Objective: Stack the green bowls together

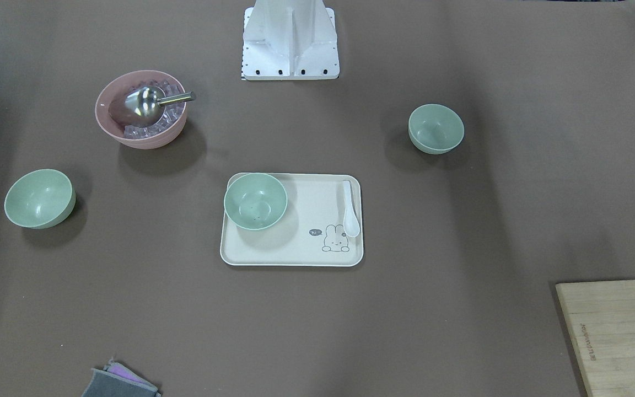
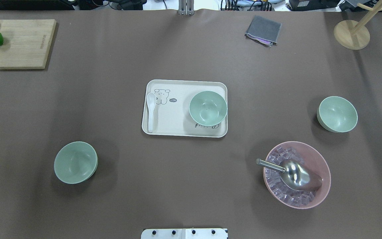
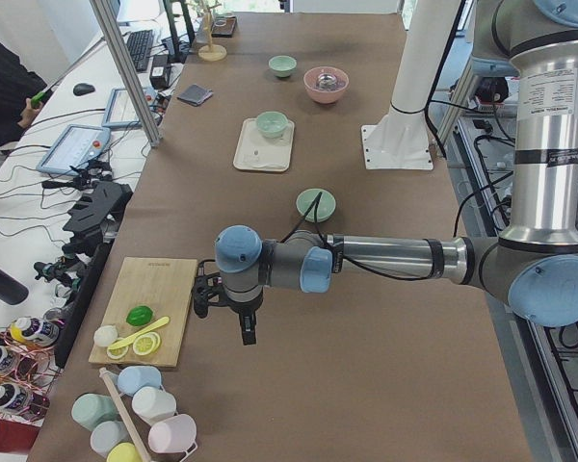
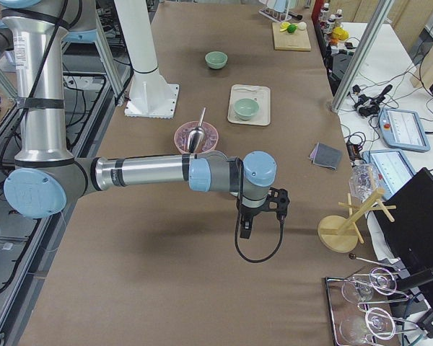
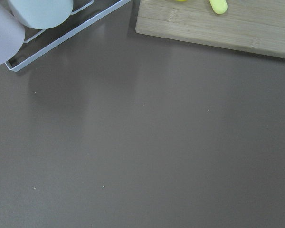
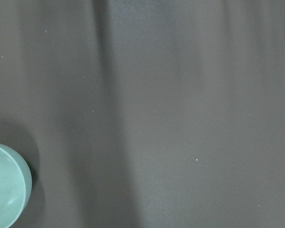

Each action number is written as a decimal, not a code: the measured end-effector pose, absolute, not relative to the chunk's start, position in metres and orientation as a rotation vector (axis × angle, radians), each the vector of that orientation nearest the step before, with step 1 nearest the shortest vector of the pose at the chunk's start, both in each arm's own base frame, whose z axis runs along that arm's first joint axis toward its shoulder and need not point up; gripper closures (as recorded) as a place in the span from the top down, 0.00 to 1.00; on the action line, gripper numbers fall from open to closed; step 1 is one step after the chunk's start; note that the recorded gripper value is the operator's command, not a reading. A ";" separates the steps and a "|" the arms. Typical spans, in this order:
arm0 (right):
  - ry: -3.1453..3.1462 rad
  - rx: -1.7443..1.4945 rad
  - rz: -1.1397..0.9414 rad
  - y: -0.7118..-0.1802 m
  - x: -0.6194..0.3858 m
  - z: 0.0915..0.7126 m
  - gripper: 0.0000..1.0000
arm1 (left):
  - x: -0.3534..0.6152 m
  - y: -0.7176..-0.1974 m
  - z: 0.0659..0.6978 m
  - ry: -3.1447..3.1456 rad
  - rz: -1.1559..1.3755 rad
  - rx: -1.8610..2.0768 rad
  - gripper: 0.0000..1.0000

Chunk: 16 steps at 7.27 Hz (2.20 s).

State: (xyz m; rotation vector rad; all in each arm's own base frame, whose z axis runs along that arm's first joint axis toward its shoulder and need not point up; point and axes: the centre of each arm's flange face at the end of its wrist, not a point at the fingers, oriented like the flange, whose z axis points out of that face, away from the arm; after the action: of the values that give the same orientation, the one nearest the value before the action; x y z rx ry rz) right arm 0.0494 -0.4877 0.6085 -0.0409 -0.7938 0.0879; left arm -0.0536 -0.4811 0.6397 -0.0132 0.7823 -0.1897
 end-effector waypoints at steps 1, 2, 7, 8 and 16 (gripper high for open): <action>-0.794 -0.041 0.087 -0.488 0.049 0.609 1.00 | -0.054 -0.481 0.640 0.782 -0.192 -0.015 0.98; -0.794 -0.041 0.086 -0.488 0.049 0.608 1.00 | -0.054 -0.481 0.639 0.782 -0.194 -0.016 0.98; -0.795 -0.037 0.084 -0.488 0.049 0.607 1.00 | -0.053 -0.483 0.637 0.783 -0.194 -0.016 0.98; -0.795 -0.037 0.084 -0.488 0.049 0.607 1.00 | -0.053 -0.483 0.634 0.785 -0.192 -0.011 0.98; -0.893 0.143 -0.098 -0.512 -0.002 0.543 1.00 | 0.053 -0.553 0.497 0.989 0.095 0.161 0.98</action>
State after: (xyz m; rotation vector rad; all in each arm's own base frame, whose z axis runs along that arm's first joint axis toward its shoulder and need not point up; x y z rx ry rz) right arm -0.0016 -0.5116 0.5427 0.1432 -0.8928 -0.0975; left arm 0.0528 -0.5525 0.4974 0.1608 0.9893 0.0949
